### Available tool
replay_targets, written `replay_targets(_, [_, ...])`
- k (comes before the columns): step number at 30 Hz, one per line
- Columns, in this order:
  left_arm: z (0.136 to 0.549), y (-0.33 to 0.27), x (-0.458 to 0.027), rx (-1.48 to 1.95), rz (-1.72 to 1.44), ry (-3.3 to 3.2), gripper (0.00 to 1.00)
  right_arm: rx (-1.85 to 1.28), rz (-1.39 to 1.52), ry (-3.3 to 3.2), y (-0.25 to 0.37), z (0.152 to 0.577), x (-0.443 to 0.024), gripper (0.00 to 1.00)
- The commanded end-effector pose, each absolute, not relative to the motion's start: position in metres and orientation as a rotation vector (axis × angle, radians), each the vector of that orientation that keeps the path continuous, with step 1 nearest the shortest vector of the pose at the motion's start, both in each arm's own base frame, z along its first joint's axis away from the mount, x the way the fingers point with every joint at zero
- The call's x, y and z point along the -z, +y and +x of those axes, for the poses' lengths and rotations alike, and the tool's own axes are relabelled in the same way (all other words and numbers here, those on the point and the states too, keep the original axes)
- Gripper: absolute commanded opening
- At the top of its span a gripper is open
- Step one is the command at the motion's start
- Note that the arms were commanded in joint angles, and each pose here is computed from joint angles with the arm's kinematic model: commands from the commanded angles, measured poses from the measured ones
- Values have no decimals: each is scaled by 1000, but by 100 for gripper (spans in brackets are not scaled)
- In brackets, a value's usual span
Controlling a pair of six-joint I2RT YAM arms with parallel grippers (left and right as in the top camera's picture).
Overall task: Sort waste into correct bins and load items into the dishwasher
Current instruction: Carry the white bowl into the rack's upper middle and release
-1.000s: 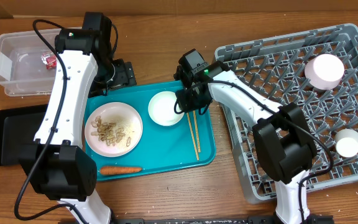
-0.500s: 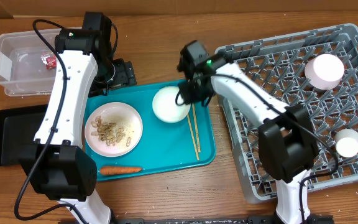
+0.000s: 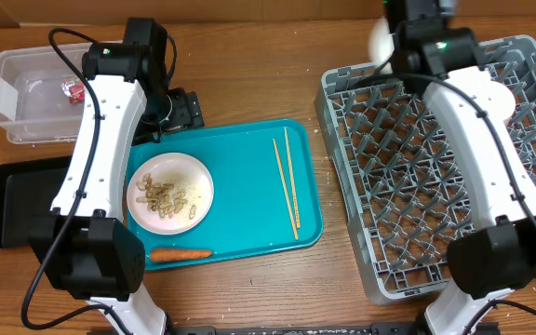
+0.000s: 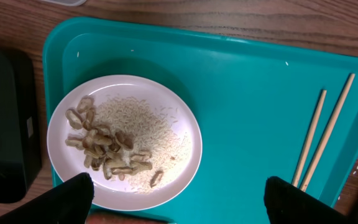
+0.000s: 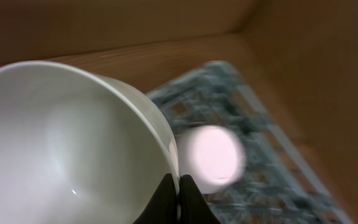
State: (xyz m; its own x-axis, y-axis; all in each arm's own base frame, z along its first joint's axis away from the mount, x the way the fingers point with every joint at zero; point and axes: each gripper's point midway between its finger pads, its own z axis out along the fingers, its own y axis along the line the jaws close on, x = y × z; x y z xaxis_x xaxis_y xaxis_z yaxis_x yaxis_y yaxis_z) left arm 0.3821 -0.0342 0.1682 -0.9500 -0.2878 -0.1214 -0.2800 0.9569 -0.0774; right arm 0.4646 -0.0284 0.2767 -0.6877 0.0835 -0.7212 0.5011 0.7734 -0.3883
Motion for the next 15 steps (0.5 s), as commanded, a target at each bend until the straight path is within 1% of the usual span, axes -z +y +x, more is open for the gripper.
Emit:
replay_targets(1, [382,-31,-169,76,-461,2967,89,1164,694,1924,-87,437,-306,4])
replay_targets(3, [383,-31,-169,76,-461,2967,89,1186,726,1931,-98,432,-295,4])
replay_targets(6, [383,-31,-169,77,-461,2966,89,1217,716,2027,-111,425,-253,4])
replay_targets(15, [384,-31,-170,79,-460,2961,89,1258,647,2166,-111,406,-174,4])
